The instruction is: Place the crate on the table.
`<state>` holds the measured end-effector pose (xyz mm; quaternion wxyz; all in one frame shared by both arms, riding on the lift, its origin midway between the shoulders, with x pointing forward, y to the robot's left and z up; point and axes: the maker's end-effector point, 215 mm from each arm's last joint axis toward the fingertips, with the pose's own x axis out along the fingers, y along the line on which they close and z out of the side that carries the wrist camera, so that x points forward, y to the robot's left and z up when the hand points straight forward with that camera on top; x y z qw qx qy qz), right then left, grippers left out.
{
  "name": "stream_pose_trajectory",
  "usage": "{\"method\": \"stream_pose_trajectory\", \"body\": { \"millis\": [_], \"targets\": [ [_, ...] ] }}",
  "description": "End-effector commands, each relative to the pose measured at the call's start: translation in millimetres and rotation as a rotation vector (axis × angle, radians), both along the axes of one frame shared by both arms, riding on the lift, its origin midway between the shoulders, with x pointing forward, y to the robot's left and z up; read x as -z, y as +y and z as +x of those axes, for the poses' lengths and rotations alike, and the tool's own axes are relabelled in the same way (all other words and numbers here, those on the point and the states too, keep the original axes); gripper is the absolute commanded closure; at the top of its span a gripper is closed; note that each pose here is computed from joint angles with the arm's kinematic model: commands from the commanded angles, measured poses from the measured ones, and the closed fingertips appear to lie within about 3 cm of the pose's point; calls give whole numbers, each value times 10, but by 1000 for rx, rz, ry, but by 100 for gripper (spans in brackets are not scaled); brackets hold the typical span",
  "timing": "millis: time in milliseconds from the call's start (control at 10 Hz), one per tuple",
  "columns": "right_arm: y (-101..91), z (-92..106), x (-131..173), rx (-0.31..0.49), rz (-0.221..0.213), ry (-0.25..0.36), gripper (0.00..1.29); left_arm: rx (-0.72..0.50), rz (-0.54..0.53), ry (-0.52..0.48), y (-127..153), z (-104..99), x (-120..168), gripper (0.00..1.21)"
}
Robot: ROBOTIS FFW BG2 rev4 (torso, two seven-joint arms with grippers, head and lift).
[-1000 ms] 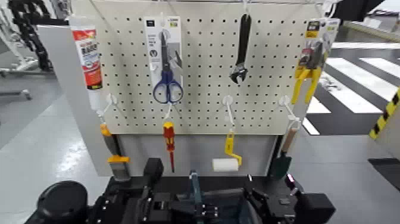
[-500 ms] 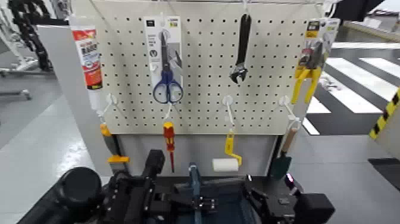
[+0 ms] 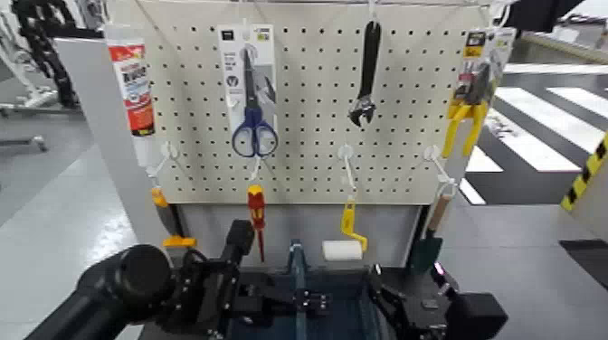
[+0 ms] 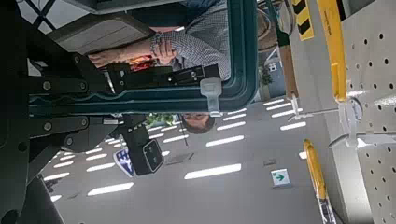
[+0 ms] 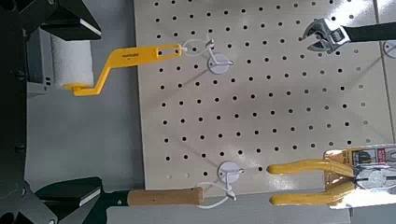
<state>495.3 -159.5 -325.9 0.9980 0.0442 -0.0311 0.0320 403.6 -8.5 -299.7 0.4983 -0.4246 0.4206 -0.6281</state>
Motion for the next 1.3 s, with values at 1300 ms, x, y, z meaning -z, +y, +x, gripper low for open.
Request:
{"method": "stream_pose_trajectory", "body": {
  "millis": [1300],
  "targets": [
    [34,5,-31,-9,16,-17,14,-16,-19,34,-64,213,171,86]
  ]
}}
